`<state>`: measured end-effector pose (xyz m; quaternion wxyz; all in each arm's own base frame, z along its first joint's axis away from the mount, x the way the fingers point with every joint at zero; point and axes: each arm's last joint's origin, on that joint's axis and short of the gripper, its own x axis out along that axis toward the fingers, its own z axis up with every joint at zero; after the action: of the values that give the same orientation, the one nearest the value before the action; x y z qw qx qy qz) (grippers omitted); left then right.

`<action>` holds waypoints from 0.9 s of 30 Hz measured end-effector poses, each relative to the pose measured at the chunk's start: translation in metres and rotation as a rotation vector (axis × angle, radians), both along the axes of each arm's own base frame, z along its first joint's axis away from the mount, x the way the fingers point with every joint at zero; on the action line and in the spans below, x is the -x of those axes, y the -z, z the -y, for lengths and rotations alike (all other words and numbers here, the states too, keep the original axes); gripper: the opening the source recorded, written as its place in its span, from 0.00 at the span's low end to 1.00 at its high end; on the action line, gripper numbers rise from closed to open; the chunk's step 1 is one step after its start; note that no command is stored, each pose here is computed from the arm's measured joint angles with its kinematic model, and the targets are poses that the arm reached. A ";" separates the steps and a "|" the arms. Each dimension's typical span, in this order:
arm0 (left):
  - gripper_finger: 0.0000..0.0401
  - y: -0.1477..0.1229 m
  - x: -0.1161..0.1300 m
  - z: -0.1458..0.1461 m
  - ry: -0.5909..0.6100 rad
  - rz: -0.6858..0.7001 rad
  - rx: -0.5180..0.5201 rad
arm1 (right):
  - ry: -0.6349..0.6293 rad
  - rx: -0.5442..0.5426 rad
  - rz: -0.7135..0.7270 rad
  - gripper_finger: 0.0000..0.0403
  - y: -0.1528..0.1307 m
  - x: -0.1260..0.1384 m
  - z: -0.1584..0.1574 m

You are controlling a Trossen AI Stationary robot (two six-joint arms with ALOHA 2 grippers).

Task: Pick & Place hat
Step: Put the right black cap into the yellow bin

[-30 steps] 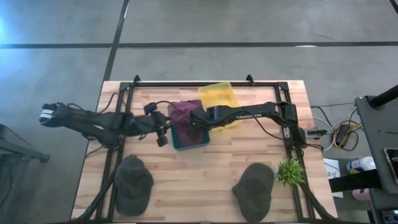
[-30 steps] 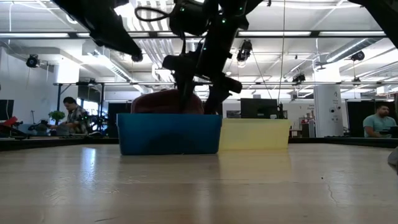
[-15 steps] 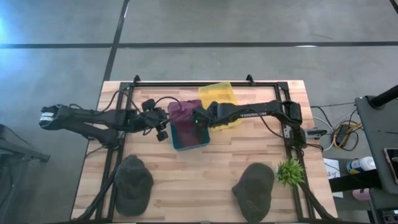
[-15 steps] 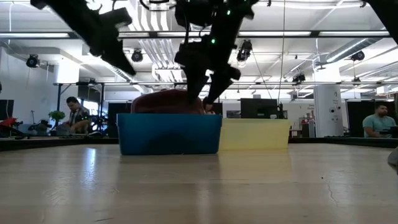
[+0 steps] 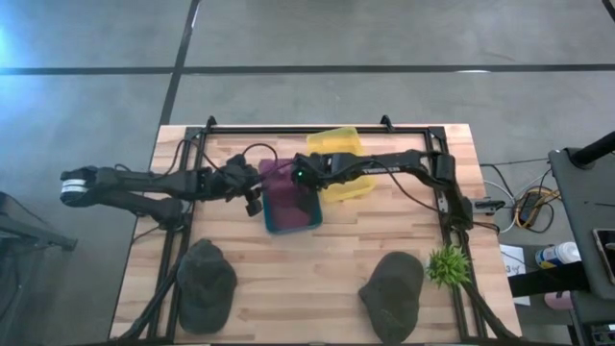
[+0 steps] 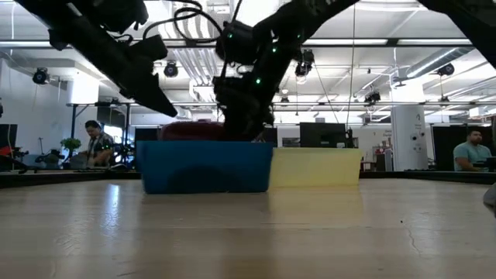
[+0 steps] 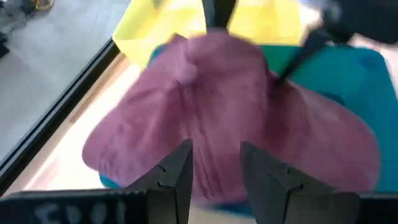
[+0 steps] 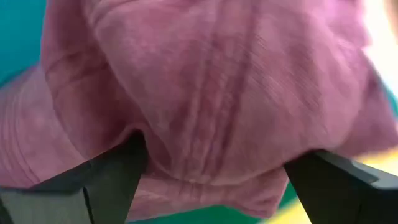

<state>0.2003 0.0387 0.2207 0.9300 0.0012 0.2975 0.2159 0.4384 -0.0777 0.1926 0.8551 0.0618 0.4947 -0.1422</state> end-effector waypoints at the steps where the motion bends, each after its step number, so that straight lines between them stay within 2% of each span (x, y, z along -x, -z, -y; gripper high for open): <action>1: 0.31 0.001 0.000 0.000 0.008 0.001 -0.011 | -0.025 -0.020 0.003 0.90 0.006 -0.003 -0.001; 4: 0.31 0.005 0.000 0.000 0.030 -0.032 -0.035 | -0.050 -0.027 -0.030 0.90 0.013 -0.006 -0.007; 8: 0.31 0.000 0.000 0.000 0.040 -0.024 -0.047 | -0.051 0.024 -0.062 0.90 0.003 -0.004 -0.011; 14: 0.31 -0.026 0.001 0.000 0.047 0.052 -0.076 | -0.124 0.135 -0.067 0.90 -0.029 -0.006 -0.015; 19: 0.31 -0.051 0.006 0.002 0.054 0.076 -0.085 | -0.127 0.156 -0.145 0.90 -0.045 0.000 -0.018; 23: 0.31 -0.068 0.010 0.007 0.090 0.107 -0.019 | -0.146 0.163 -0.162 0.90 -0.063 0.003 -0.026; 27: 0.31 -0.077 0.014 0.020 0.249 0.147 0.177 | -0.172 0.142 -0.276 0.90 -0.065 0.013 -0.042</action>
<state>0.1864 0.0189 0.2975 0.9653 -0.0597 0.2441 0.0711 0.4253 -0.0357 0.2579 0.7903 -0.0614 0.5996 -0.1099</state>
